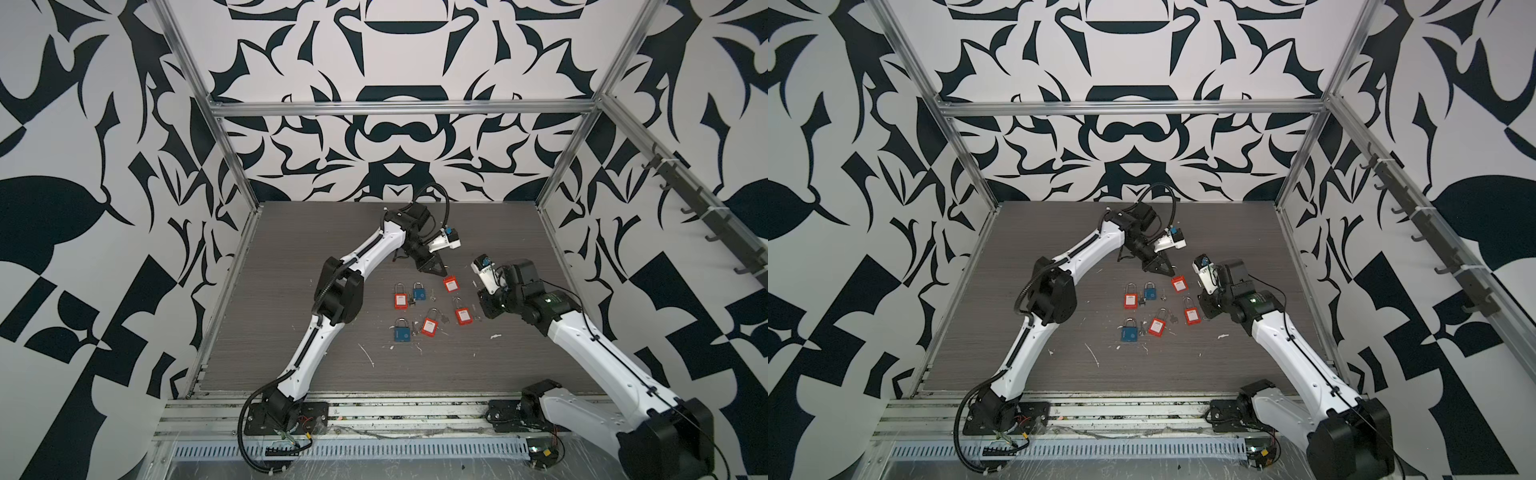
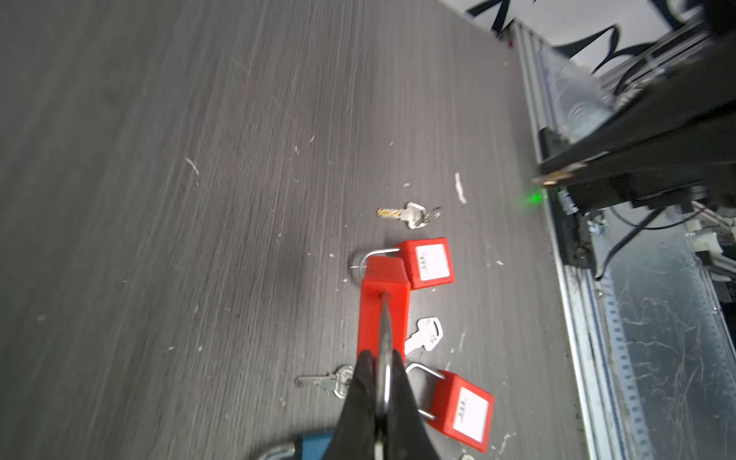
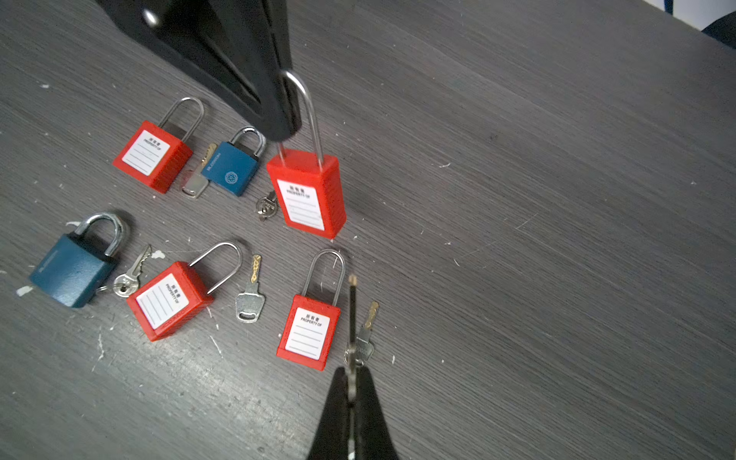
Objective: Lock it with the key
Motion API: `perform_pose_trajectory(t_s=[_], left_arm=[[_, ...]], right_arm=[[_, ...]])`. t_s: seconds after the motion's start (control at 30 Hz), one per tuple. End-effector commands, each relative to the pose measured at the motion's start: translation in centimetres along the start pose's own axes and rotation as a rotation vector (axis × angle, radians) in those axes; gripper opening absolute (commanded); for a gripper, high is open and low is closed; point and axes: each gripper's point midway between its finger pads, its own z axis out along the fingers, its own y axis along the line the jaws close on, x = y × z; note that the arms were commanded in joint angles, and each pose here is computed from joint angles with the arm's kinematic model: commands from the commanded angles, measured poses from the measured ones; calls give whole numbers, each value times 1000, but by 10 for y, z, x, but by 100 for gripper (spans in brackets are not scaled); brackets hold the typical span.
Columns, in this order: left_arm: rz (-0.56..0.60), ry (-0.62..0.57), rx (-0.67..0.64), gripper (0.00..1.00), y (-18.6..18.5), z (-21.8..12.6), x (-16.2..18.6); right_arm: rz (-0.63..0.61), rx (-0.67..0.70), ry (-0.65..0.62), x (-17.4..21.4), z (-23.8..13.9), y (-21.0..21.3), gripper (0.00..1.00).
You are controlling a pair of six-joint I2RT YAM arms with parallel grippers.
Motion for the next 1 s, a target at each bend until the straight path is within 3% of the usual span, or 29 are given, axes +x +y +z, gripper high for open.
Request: perform_pose_trajectory(t_s=[0.0,0.57,0.67,0.97], left_arm=[[-77,77,29,0,-8,-1,18],[-95,125,42,0,3,35,36],[-82,127,33,10,5,40,35],[-67,130,-71,25,30,48,36]], right_arm=[[45,7,-40,-13,5,-3,0],[130,-3,44,-10,68,-9,0],[144,-9,48,-6,76,-9,0],[204,-31,62,-3,88,-16,0]])
